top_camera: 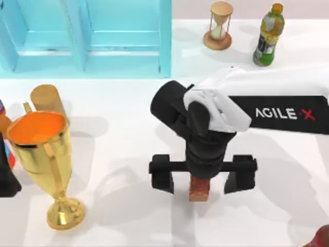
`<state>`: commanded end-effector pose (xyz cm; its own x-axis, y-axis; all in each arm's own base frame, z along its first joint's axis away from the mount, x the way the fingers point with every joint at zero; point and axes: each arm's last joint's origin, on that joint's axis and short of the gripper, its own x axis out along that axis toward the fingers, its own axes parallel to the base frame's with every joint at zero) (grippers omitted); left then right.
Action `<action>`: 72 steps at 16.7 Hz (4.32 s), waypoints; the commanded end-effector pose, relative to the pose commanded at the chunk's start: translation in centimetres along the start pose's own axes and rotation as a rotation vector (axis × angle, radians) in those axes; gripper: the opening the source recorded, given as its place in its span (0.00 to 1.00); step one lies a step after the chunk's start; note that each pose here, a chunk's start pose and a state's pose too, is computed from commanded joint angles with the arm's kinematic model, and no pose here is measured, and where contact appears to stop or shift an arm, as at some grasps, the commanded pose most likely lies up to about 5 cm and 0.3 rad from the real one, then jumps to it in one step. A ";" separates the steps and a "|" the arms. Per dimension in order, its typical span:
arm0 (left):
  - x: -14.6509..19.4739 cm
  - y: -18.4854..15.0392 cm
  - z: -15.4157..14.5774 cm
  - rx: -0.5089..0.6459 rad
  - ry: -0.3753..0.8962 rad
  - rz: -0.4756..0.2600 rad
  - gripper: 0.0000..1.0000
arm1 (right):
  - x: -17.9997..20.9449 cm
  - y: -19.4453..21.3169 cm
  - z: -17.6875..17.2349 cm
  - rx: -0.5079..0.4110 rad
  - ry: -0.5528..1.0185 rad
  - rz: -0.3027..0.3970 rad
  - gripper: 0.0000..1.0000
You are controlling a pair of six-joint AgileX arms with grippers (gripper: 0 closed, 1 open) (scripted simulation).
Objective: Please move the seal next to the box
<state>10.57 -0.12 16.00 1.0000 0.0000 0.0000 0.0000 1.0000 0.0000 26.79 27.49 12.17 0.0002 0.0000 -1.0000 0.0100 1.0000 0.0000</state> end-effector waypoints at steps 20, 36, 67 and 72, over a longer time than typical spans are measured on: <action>0.0 0.0 0.0 0.000 0.000 0.000 1.00 | 0.0 0.0 0.0 0.000 0.000 0.000 0.00; 0.0 0.0 0.0 0.000 0.000 0.000 1.00 | -5.1 -0.1 0.1 0.003 -0.002 0.001 0.00; 0.0 0.0 0.0 0.000 0.000 0.000 1.00 | -9.7 -22.0 8.3 0.003 -0.010 -0.012 0.00; 0.0 0.0 0.0 0.000 0.000 0.000 1.00 | -7.8 -23.9 8.4 0.000 -0.001 0.001 0.00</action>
<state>10.57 -0.12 16.00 1.0000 0.0000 0.0000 0.0000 1.0000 0.0000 34.91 3.47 19.96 0.0011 0.0009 -1.0000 0.0100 0.9999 0.0009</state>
